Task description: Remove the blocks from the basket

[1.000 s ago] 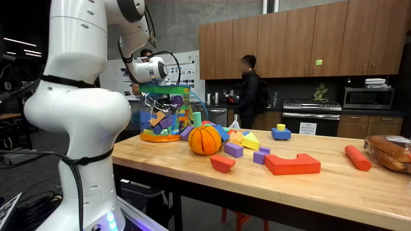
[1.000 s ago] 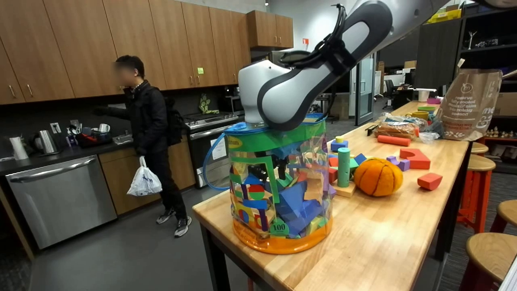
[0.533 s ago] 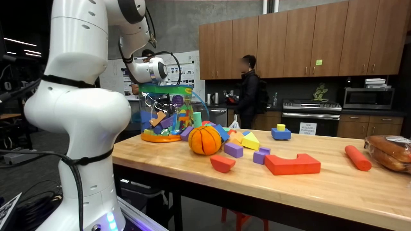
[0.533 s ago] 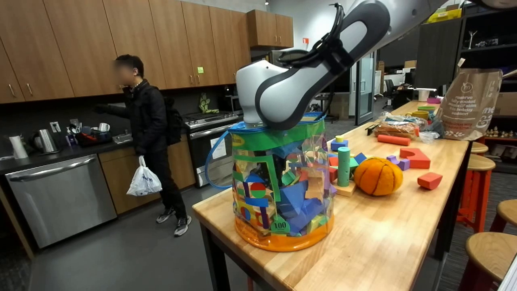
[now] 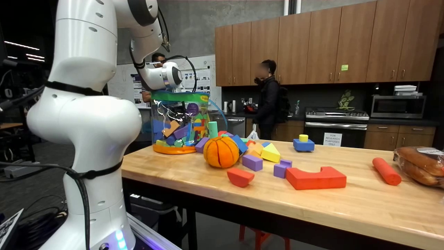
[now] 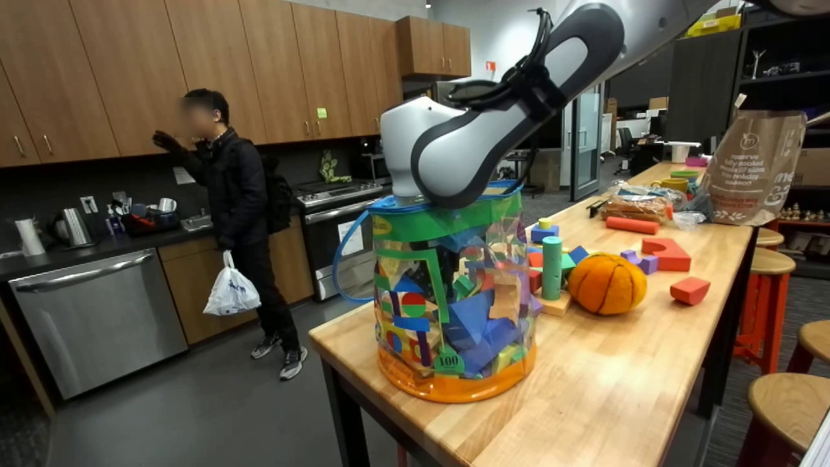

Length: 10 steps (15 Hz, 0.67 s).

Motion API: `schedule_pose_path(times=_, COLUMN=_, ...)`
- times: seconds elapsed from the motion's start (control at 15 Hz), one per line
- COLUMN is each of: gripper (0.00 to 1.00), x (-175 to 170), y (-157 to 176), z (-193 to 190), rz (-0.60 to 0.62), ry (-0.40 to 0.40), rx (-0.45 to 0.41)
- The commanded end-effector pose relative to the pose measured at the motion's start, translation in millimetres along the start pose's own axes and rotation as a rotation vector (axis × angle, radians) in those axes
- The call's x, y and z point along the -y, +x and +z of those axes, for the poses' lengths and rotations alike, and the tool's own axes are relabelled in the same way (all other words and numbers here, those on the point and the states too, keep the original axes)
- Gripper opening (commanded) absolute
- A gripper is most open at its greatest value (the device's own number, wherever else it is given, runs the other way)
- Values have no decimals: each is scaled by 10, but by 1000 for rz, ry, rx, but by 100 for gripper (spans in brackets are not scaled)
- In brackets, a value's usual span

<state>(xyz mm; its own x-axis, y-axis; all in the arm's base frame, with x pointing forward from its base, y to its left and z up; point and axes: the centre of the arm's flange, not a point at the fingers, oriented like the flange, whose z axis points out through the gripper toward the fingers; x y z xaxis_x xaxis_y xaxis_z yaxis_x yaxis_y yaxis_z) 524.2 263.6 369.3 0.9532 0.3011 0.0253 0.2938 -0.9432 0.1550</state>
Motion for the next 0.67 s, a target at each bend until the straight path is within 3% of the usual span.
schedule_pose_path(times=0.0, gripper=15, x=-108, y=-21, z=-141, rz=12, ry=-55, rx=-19)
schedule_pose_path(times=0.6, gripper=15, x=-296, y=-244, z=-884, rz=49, ry=-223, rx=-154)
